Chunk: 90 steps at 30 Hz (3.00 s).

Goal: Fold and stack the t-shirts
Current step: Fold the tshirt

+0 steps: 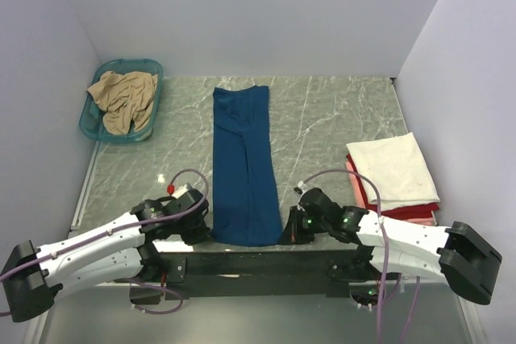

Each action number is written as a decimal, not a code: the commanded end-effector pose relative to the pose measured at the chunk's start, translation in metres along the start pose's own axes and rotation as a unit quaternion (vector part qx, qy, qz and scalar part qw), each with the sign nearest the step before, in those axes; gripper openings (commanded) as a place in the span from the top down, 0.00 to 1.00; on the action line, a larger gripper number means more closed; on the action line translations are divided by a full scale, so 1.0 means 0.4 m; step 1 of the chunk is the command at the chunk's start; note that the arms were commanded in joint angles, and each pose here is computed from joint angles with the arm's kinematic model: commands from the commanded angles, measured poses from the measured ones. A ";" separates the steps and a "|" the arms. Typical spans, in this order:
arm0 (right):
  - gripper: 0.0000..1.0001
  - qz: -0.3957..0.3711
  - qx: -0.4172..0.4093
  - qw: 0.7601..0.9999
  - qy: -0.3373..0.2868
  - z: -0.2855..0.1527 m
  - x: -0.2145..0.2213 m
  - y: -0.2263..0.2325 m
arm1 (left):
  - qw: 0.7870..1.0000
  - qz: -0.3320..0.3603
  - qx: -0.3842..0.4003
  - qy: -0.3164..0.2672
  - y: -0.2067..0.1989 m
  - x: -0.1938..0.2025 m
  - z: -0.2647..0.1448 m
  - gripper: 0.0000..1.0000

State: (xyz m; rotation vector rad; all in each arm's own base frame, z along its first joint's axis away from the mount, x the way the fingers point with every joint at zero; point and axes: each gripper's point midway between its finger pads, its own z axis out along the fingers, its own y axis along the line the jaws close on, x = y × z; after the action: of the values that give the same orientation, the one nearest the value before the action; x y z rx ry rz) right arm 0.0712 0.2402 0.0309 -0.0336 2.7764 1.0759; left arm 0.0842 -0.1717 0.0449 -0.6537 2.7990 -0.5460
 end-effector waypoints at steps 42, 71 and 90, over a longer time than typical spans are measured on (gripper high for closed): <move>1.00 -0.008 0.091 0.983 -0.158 0.051 -0.807 0.086 | 0.981 -0.048 0.025 -0.188 -0.411 -0.716 0.123 1.00; 0.40 -0.039 0.097 0.974 -0.203 -0.013 -0.821 0.136 | 0.971 -0.008 0.125 -0.202 -0.470 -0.721 0.021 0.58; 0.46 -0.004 0.164 0.981 -0.100 0.199 -0.604 -0.031 | 0.994 0.004 0.071 -0.082 -0.383 -0.411 0.278 0.99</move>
State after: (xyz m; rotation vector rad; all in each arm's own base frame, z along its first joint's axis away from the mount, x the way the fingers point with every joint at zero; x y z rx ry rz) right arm 0.3487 0.2937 0.0280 0.0731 2.6493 0.6732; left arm 0.3338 -0.2519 0.0252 -0.6076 2.5935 -0.6518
